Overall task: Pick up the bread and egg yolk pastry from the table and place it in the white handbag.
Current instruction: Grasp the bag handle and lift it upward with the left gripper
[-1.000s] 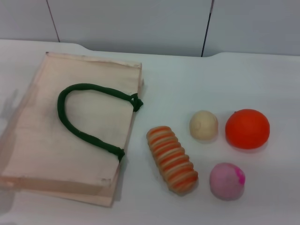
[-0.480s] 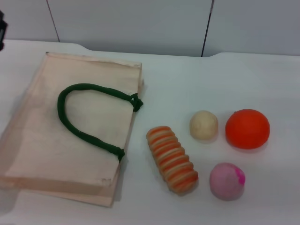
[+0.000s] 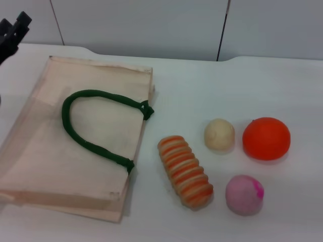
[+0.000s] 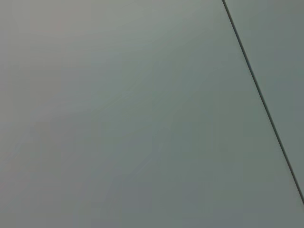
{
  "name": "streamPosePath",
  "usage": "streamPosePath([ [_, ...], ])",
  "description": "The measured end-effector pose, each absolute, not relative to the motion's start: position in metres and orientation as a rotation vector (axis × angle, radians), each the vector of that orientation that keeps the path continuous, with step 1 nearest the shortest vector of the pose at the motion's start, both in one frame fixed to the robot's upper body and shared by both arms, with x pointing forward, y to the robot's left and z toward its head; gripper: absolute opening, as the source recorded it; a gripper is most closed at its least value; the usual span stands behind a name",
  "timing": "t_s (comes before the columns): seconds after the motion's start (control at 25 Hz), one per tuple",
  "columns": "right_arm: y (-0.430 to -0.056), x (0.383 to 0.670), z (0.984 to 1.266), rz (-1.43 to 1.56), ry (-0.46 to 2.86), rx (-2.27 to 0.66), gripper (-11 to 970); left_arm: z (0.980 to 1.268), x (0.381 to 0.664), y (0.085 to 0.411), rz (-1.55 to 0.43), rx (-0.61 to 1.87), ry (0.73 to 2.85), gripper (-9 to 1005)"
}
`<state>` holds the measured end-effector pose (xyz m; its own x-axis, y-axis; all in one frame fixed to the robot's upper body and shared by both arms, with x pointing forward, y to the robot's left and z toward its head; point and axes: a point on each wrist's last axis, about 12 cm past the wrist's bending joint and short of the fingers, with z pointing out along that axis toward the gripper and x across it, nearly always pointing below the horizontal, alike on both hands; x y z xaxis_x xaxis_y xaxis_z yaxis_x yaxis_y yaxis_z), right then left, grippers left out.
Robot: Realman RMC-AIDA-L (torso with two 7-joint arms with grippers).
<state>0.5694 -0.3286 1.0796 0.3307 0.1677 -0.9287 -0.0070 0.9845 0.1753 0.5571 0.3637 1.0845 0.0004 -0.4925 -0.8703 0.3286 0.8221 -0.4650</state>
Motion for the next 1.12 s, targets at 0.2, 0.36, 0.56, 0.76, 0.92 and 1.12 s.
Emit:
streamPosePath([
  [0.2,-0.329,0.57,1.08,0.114,1.227,0.151,860,1.101,0.566,0.379,-0.789,-0.151,1.62,711],
  [0.36,-0.329,0.57,1.08,0.112,1.228,0.154,860,1.104,0.572,0.378,-0.812,-0.138,1.717,711],
  [0.56,-0.329,0.57,1.08,0.114,1.229,0.15,860,1.107,0.588,0.368,-0.841,-0.107,1.957,710],
  [0.76,-0.33,0.57,1.08,0.112,1.228,0.15,859,1.108,0.595,0.365,-0.81,-0.086,2.156,710],
  [0.92,-0.33,0.571,1.081,0.111,1.226,0.15,859,1.108,0.592,0.366,-0.795,-0.063,2.233,709],
  [1.12,-0.331,0.57,1.081,0.109,1.226,0.152,859,1.107,0.59,0.363,-0.784,-0.013,2.347,709],
])
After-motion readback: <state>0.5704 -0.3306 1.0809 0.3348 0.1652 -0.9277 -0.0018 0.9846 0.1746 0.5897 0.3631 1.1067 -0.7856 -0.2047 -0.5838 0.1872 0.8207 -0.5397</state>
